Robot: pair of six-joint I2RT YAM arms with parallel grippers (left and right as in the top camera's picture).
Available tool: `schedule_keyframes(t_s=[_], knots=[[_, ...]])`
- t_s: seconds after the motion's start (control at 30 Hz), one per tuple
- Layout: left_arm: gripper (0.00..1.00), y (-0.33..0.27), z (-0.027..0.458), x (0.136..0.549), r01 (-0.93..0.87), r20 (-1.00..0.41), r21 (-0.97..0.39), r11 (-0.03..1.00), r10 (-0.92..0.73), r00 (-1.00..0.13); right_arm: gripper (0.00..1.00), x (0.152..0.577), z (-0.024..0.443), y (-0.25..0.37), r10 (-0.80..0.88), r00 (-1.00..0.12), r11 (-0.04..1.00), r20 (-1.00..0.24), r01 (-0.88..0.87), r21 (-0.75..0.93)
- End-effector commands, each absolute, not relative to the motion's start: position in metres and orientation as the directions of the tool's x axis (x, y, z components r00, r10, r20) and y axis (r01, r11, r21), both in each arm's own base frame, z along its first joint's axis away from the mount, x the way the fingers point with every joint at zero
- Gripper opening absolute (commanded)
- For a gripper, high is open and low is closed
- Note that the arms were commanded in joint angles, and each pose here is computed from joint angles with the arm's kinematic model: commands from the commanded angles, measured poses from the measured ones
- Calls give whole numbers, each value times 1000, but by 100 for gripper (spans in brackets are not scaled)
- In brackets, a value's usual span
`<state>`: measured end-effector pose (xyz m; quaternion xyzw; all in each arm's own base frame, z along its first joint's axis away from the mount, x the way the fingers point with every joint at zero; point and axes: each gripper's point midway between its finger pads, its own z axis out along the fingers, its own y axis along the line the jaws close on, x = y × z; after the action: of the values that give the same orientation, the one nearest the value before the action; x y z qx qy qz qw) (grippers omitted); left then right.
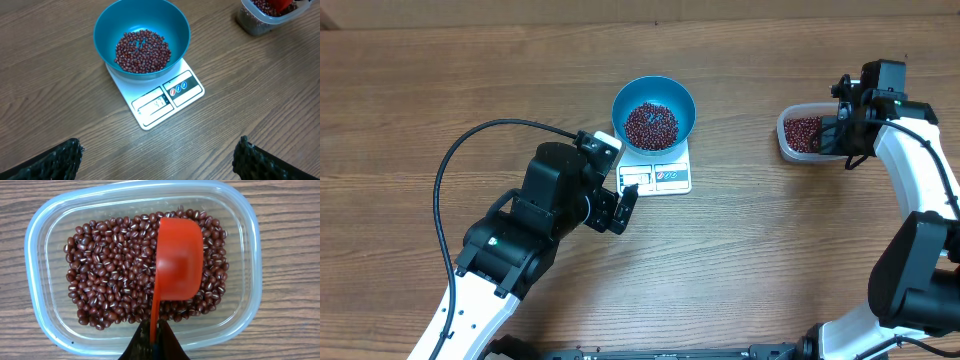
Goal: Scoop item into bowl and weigh 150g on scale
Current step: 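Dip the red scoop into the beans in the tub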
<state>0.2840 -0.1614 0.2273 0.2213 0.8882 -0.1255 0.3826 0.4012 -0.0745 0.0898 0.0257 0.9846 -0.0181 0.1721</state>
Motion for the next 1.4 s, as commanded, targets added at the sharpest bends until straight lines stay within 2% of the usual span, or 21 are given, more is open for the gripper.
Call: schedule_keyframes(t_s=[0.0,0.23,0.53,1.0,1.37], knots=[[100,-163,226,284,488,-733,-71,870,287,-617,4,398,82,-71,43,-946,999,-322,44,4],[100,-162,226,284,488,-732,-71,870,287,-617,4,400,83,-54,-4,-942,996,-336,-32,78],[100,-162,226,284,488,-732,-71,870,287,-617,4,394,82,-51,-2,-949,995,-316,-33,93],[100,-162,226,284,488,-732,-71,870,287,-617,4,397,87,-28,2,-941,972,-339,-78,222],[99,-162,226,284,488,-732,-71,870,287,-617,4,398,88,-25,4,-939,967,-345,-85,241]])
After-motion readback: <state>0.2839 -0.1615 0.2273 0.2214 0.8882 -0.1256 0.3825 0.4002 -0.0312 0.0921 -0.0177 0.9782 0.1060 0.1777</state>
